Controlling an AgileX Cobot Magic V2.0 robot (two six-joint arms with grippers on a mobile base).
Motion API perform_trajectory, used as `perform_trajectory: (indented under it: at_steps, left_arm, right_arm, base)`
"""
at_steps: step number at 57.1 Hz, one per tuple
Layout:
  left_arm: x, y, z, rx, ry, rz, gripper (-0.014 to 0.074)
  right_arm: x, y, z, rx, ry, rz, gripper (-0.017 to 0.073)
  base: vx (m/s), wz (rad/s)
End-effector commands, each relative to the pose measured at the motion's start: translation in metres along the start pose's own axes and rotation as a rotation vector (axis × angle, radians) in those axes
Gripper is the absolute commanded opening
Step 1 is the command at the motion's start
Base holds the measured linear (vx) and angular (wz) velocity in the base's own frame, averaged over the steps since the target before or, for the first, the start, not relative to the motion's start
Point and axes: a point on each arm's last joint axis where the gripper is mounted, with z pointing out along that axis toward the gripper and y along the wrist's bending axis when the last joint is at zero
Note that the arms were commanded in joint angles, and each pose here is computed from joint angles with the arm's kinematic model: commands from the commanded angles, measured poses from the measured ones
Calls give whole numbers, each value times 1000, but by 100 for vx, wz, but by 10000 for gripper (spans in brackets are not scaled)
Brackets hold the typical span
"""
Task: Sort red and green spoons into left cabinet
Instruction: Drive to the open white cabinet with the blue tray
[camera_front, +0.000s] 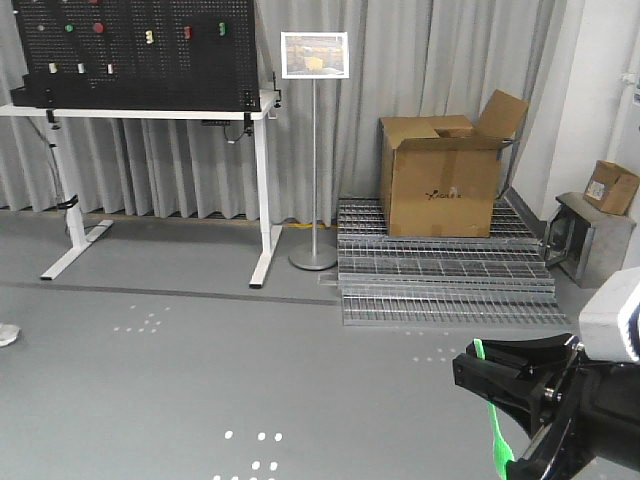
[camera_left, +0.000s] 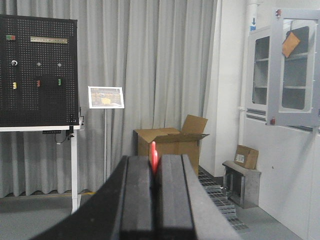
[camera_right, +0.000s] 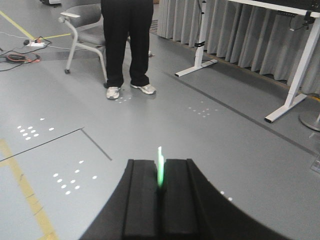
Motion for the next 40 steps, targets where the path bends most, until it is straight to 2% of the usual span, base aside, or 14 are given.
perform_trajectory:
  at_steps: [1,40]
  left_arm:
    - [-14,-4,1,31,-89,-20,3]
    - [-14,-4,1,31,-88,-20,3]
  right_arm:
    - [-14,0,-5,16,-61,8,-5]
    - [-14,0,-5,15,-61,8,-5]
  base:
    - [63,-7]
    - [63,-9]
